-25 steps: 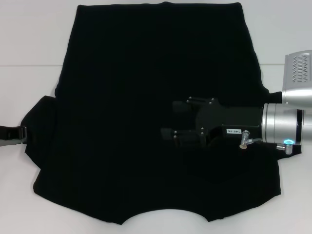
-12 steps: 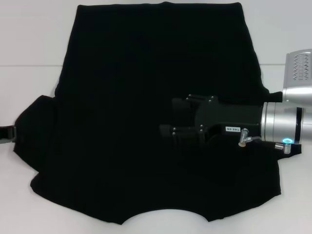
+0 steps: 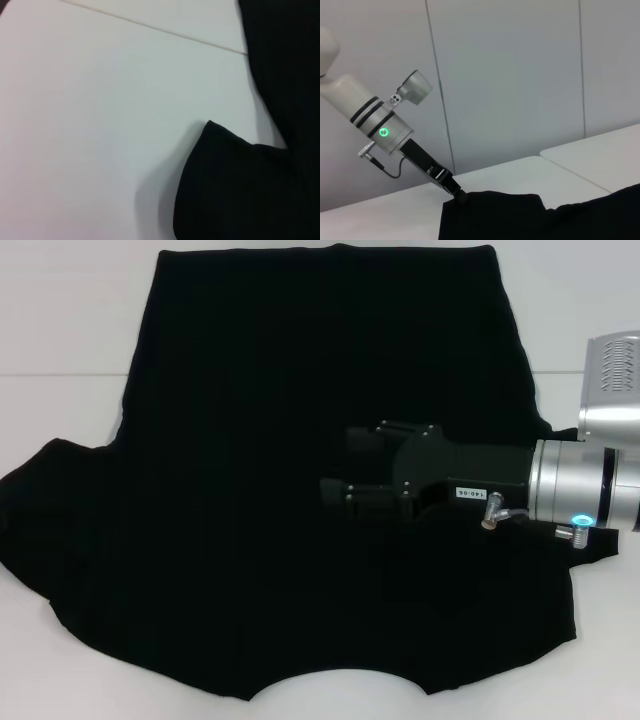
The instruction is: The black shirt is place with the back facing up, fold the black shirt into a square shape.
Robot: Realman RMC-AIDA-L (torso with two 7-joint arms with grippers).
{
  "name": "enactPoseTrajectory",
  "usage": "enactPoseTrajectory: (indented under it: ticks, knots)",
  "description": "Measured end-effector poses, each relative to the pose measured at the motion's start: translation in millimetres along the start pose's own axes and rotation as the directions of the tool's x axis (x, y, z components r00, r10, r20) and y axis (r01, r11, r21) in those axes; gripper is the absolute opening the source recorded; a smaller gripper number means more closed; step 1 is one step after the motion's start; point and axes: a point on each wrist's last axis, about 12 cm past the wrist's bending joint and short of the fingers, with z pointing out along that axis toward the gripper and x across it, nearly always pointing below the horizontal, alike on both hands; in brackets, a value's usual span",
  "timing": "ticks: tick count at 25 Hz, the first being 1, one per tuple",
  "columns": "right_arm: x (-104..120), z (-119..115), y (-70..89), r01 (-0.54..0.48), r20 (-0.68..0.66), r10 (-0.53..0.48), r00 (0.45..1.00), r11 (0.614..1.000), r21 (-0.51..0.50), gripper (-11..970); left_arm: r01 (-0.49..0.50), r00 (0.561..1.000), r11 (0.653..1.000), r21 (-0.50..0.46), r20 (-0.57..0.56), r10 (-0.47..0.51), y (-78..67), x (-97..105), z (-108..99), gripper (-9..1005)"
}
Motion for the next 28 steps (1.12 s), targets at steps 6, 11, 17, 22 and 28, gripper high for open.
enactPoseTrajectory:
  ticks: [6,11,17,22,28]
  knots:
    - [0,1,0.6,-0.003,0.000,0.003,1.000,1.000,-0.005,778,0.011,1.000,1.000,-0.002,0.005,-0.011,2.4,1,-1,40]
    - [0,1,0.9,-0.003,-0.002,0.003,1.000,1.000,-0.008,781,0.014,1.000,1.000,0.005,-0.001,-0.014,2.4,2,-1,49]
    - [3,-1,1.2,-0.009,-0.004,0.009,1.000,1.000,-0.005,784,0.004,1.000,0.999,0.036,0.000,-0.004,-6.0,-3,0,59]
    - [7,-3,2.3,-0.024,-0.006,0.024,1.000,1.000,-0.002,785,-0.029,0.999,0.997,0.068,0.020,0.027,-23.1,-18,7,68]
    - [12,-6,3.1,-0.037,-0.009,0.037,0.999,0.999,0.005,784,-0.108,0.994,0.981,0.159,0.050,0.102,-57.7,-34,16,79]
